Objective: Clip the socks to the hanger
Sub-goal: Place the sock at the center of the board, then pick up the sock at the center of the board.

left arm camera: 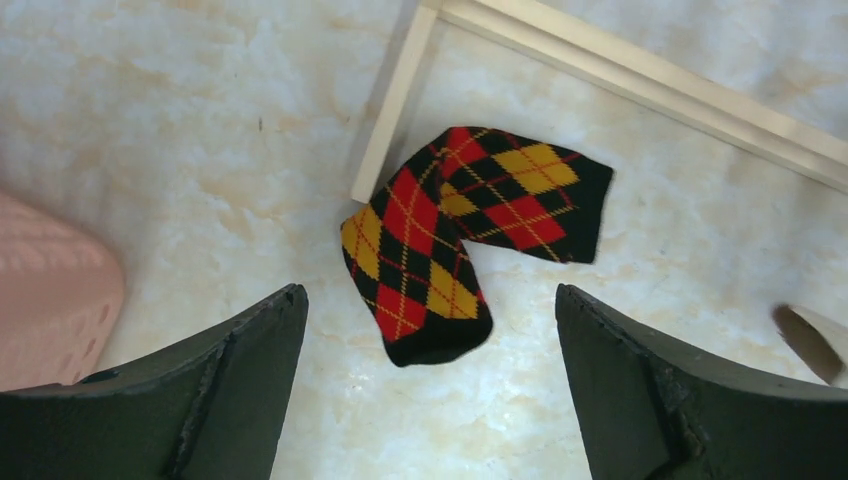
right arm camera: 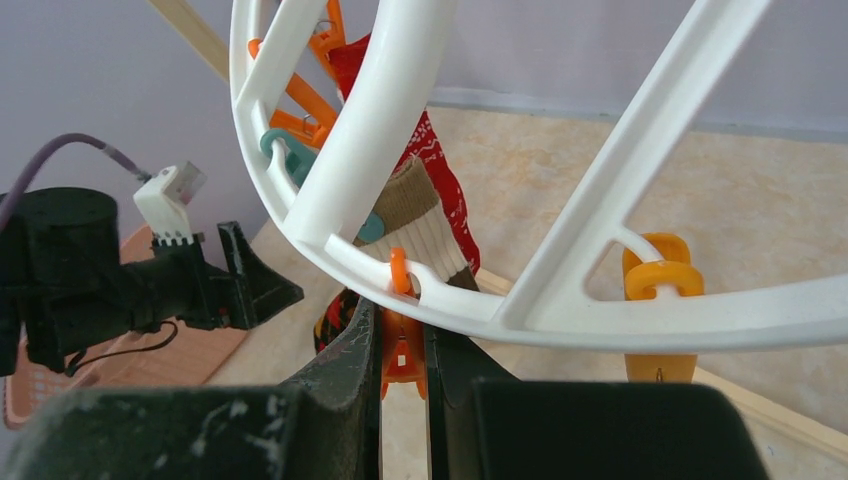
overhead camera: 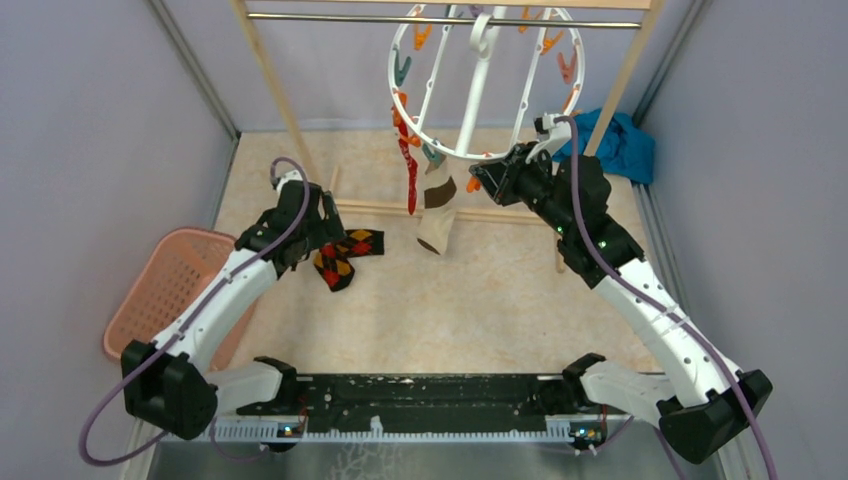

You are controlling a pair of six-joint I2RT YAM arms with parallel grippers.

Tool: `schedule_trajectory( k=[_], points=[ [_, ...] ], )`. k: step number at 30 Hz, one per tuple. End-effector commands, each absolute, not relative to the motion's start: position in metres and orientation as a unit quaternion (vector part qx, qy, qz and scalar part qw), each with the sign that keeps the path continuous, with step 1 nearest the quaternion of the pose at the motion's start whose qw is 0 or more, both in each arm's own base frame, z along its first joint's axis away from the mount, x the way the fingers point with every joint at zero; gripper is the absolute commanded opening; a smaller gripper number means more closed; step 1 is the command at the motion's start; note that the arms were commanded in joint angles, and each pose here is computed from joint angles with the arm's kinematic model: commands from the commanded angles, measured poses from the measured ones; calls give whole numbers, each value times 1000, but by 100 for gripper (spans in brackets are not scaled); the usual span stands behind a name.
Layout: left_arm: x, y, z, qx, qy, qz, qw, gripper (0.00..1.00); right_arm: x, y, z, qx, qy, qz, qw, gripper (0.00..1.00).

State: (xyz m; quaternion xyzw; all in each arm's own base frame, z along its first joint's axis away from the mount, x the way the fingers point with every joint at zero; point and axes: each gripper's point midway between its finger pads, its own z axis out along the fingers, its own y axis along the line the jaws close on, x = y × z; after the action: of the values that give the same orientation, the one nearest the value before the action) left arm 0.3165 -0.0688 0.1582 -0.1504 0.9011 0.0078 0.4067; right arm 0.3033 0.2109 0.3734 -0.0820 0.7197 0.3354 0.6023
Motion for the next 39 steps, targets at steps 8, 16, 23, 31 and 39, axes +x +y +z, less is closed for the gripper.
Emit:
schedule_trajectory(
  k=[8, 16, 23, 31, 39],
  points=[
    [325, -160, 192, 30, 883, -76, 463, 94, 303, 214, 353, -92, 742, 331, 576, 0],
    [358, -155, 126, 58, 892, 45, 446, 96, 300, 210, 354, -92, 744, 322, 578, 0],
    [371, -153, 73, 91, 909, 87, 397, 96, 300, 208, 353, -92, 746, 317, 579, 0],
    [347, -166, 13, 96, 940, 34, 326, 89, 302, 205, 350, -91, 748, 309, 580, 0],
    [331, -174, -22, 105, 958, 15, 266, 83, 304, 204, 348, -91, 750, 307, 579, 0]
  ],
)
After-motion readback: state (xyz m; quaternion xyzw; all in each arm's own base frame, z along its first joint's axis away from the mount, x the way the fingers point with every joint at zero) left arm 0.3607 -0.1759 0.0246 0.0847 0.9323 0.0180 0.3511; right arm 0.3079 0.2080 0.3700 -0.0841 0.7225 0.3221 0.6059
